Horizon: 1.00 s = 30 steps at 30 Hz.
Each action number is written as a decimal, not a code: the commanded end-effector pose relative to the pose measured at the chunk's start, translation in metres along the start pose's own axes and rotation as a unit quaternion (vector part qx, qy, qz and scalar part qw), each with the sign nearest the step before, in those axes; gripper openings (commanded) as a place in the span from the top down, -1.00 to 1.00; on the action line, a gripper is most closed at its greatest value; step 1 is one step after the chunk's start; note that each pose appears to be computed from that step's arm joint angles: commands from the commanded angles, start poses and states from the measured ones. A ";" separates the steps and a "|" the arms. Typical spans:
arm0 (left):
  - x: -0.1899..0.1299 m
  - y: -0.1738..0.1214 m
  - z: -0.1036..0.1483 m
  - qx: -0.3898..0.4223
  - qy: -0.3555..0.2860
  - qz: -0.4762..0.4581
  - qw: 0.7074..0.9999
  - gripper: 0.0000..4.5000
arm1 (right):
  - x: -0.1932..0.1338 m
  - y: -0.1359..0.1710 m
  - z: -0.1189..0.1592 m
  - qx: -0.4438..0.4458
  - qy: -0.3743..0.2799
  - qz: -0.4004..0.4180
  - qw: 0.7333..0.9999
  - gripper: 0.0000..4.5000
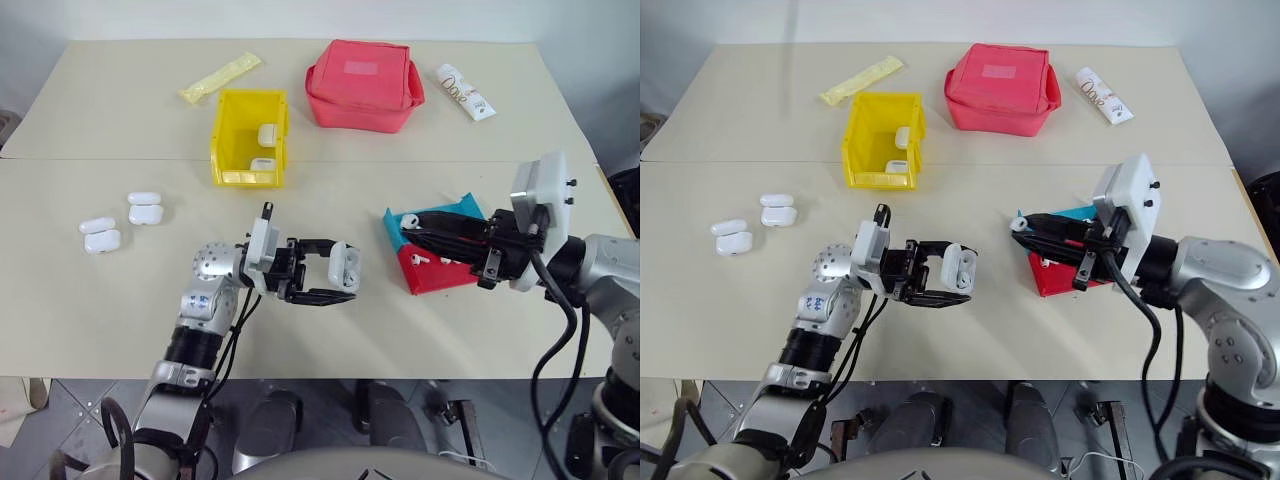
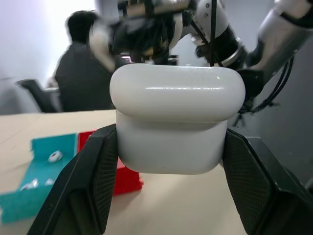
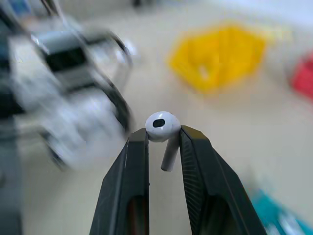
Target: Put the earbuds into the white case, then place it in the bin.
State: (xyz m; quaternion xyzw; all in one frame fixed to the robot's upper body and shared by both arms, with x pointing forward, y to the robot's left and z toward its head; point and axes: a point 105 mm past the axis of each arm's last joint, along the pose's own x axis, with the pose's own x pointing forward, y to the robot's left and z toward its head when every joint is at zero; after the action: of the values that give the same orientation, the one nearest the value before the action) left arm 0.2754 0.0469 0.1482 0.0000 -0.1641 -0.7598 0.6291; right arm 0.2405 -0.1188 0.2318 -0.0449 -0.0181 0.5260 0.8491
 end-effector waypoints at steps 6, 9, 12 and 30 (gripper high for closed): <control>0.019 0.015 0.013 0.020 -0.023 -0.072 0.997 -0.23 | 0.019 0.018 0.015 0.028 -0.120 0.021 0.992 0.77; 0.022 0.018 0.016 0.024 -0.026 -0.078 0.996 -0.23 | 0.021 0.020 0.009 0.038 -0.124 0.022 0.991 0.77; 0.022 0.020 0.020 0.026 -0.030 -0.079 0.996 -0.23 | 0.022 0.021 0.003 0.045 -0.124 0.019 0.991 0.77; 0.026 0.016 0.030 0.034 -0.044 -0.089 0.994 -0.23 | 0.027 0.012 -0.028 0.069 -0.110 0.008 0.991 0.77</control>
State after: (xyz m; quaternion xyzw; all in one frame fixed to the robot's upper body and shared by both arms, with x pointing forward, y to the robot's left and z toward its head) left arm 0.2898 0.0272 0.1700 -0.0098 -0.1781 -0.7885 0.5886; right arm 0.2459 -0.0917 0.2032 0.0780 -0.0729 0.5284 0.8423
